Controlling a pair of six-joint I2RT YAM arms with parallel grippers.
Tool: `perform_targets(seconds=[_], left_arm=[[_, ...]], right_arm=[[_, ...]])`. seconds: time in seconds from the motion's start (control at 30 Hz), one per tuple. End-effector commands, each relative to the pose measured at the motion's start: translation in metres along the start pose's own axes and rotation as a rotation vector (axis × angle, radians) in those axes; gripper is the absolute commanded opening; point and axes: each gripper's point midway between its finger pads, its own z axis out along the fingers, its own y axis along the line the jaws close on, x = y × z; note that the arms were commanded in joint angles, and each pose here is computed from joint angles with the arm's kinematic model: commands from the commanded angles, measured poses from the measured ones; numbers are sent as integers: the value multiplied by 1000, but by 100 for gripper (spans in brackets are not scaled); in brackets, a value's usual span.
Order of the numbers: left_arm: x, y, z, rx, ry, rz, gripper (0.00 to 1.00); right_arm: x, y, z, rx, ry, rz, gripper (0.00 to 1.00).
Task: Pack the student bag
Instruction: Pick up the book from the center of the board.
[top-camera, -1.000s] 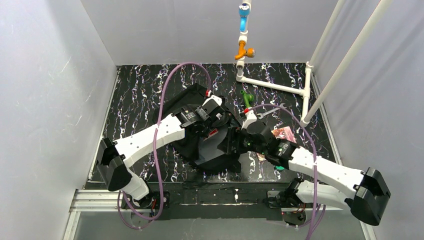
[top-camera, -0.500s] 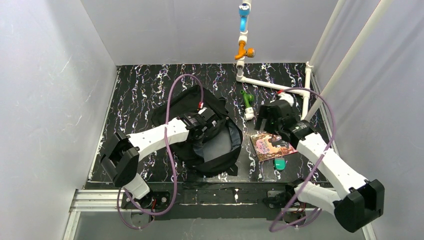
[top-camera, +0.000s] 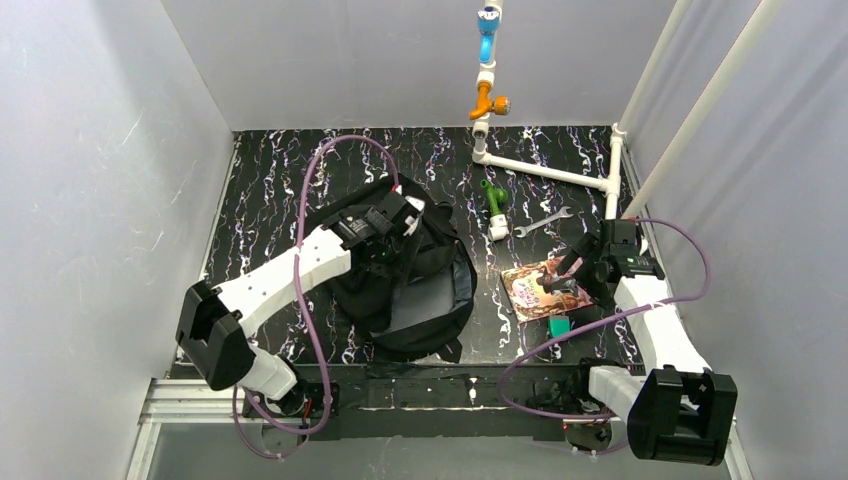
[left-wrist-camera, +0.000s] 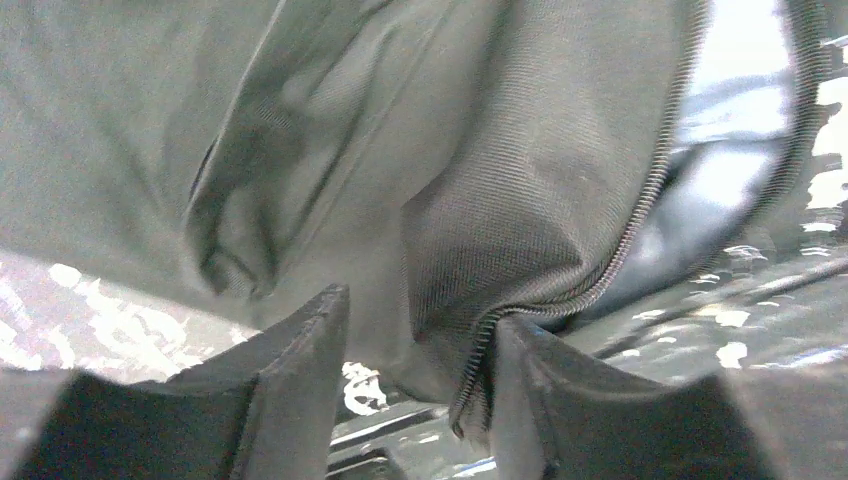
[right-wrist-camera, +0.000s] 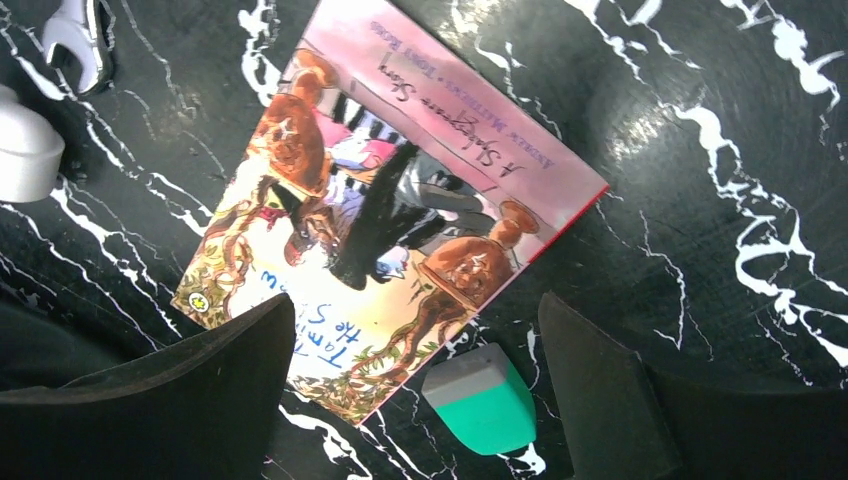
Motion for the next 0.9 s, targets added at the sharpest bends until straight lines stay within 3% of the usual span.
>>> perform_targets(seconds=[0.0, 0.2, 0.3, 0.43, 0.7, 0.8, 0.87], left_arm=[[-52, -55, -50, 312, -167, -11, 55], [-108, -121, -64, 502, -266, 33, 70], [-120, -151, -59, 510, -266, 100, 76], [-129, -183, -45, 556, -265, 82, 84], [-148, -230, 27, 596, -241, 52, 81], [-157, -239, 52, 575, -291, 38, 83], [-163, -242, 71, 553, -320, 44, 84]], right_arm=[[-4, -4, 2, -25, -13, 65, 98], [-7, -9, 9, -17, -18, 80, 97], [-8, -9, 14, -37, -23, 85, 96], [1, -3, 21, -83, 8, 95, 94], [6, -6, 26, -85, 14, 83, 90], [12, 2, 26, -137, 39, 71, 74], [15, 3, 28, -147, 49, 68, 71]])
